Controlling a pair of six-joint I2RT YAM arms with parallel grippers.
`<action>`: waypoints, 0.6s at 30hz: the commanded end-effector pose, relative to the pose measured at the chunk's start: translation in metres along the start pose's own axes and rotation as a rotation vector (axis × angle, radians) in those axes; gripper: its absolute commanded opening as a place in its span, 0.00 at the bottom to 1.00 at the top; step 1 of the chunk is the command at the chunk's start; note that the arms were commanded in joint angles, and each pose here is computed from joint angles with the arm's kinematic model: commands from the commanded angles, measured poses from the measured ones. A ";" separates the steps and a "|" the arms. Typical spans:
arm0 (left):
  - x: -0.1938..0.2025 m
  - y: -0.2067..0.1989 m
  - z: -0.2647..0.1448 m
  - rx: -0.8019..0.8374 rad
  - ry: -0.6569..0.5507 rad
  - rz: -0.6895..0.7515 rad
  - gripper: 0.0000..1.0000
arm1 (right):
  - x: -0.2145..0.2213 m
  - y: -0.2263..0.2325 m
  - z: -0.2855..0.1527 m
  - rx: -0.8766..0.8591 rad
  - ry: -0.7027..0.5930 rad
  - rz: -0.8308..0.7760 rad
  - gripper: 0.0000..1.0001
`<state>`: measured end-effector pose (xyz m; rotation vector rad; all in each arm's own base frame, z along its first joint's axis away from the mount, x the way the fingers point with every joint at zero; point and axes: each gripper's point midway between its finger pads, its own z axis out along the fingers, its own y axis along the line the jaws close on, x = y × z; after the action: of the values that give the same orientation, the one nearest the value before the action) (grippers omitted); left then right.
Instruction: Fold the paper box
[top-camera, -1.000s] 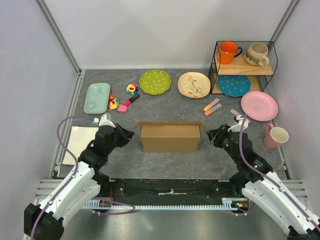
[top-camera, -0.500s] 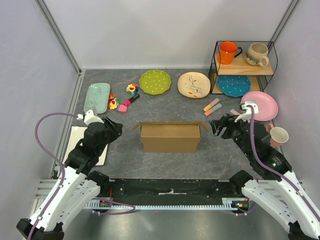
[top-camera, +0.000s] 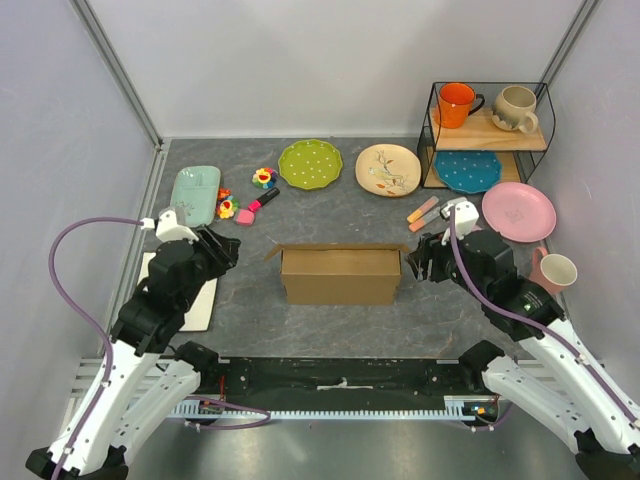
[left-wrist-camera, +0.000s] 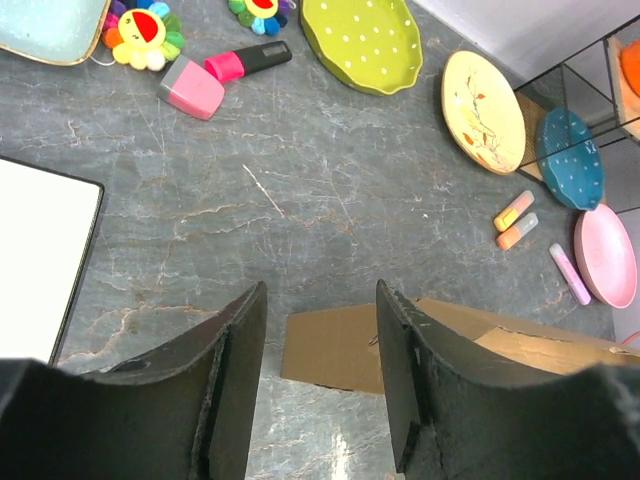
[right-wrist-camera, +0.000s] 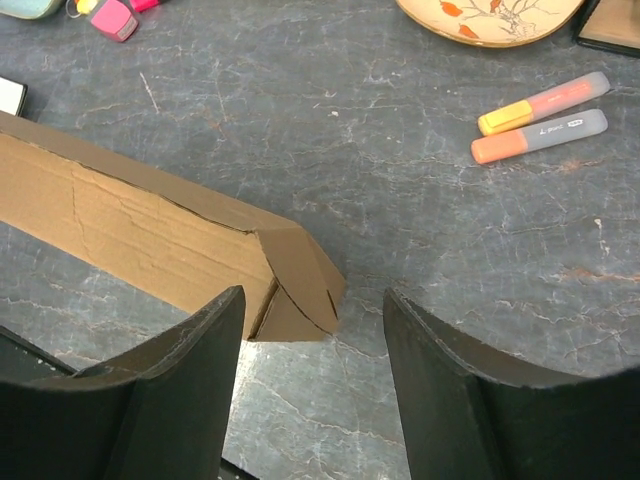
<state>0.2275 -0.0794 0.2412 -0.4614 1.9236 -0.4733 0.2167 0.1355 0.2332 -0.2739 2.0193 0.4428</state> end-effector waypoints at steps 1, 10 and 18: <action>-0.015 -0.010 -0.010 0.038 -0.024 0.040 0.55 | 0.002 0.009 0.008 -0.046 0.023 -0.024 0.64; -0.027 -0.039 -0.021 0.191 -0.039 0.139 0.56 | 0.008 0.007 0.020 -0.020 0.060 -0.015 0.47; -0.018 -0.054 -0.026 0.290 0.012 0.214 0.63 | 0.009 0.009 0.022 -0.025 0.061 -0.013 0.29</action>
<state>0.2180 -0.1005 0.2704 -0.2141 1.9059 -0.5599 0.2234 0.1483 0.2082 -0.3258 2.1126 0.4360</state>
